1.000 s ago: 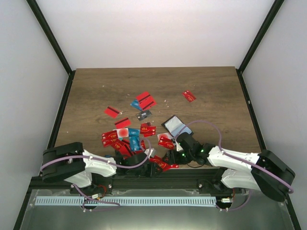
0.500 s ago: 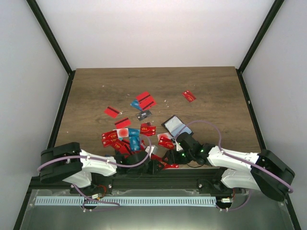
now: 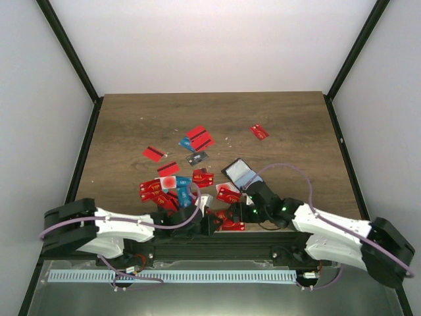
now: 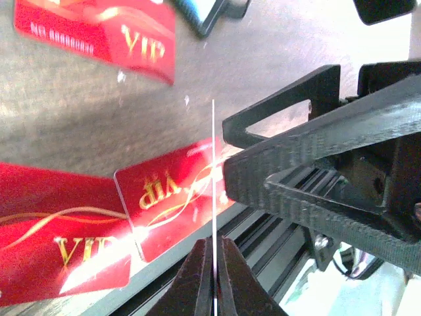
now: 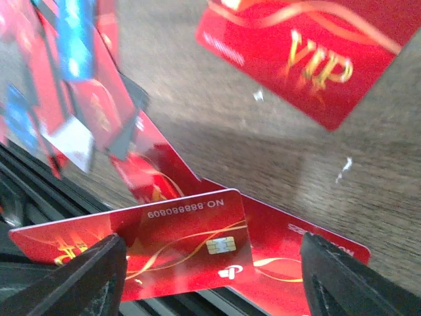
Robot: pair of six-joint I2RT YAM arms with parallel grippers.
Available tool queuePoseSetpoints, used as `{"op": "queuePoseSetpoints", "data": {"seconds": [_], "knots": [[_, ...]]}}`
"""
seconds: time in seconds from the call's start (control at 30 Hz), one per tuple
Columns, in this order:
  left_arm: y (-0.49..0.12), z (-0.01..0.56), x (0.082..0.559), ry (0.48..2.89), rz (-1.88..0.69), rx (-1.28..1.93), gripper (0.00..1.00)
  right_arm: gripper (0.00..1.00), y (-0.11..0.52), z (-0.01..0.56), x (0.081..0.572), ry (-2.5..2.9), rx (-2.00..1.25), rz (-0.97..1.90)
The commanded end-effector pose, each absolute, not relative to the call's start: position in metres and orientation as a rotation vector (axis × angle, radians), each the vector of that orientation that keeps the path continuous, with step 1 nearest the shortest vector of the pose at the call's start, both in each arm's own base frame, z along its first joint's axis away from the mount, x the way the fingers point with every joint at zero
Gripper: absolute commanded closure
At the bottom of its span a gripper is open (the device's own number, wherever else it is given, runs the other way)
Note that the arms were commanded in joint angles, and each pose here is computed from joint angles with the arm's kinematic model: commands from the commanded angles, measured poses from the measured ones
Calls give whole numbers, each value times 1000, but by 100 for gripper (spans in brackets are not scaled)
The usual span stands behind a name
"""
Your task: Put the credit cards into the card holder
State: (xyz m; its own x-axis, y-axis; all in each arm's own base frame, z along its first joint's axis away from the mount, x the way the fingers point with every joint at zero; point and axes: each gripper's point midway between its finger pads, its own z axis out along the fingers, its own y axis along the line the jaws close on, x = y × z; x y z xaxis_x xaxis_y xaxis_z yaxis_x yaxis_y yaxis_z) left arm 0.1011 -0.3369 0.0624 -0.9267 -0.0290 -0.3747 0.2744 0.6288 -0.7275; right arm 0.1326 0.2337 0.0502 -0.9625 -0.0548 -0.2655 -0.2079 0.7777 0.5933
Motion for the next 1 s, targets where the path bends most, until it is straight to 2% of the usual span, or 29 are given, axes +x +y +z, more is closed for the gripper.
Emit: {"op": "queuePoseSetpoints", "data": {"seconds": [0.0,0.1,0.27,0.37,0.47,0.53,0.97], "knots": [[-329,100,126,2359,-1179,105,96,20,238,119,164,2478,-65,1032],[-321,136,141,2237,-1223,34,96,14,236,164,170,2275,11,1179],[-306,198,161,2031,-1286,-57,96,15,231,210,169,2010,78,1403],[-299,227,169,1939,-1320,-93,96,23,230,226,167,1906,92,1494],[-294,253,173,1845,-1377,-126,96,35,229,245,166,1806,93,1562],[-291,265,175,1797,-1405,-142,95,38,231,255,166,1760,85,1593],[-303,298,173,1696,-1517,-106,95,45,255,295,168,1632,-13,1711]]}}
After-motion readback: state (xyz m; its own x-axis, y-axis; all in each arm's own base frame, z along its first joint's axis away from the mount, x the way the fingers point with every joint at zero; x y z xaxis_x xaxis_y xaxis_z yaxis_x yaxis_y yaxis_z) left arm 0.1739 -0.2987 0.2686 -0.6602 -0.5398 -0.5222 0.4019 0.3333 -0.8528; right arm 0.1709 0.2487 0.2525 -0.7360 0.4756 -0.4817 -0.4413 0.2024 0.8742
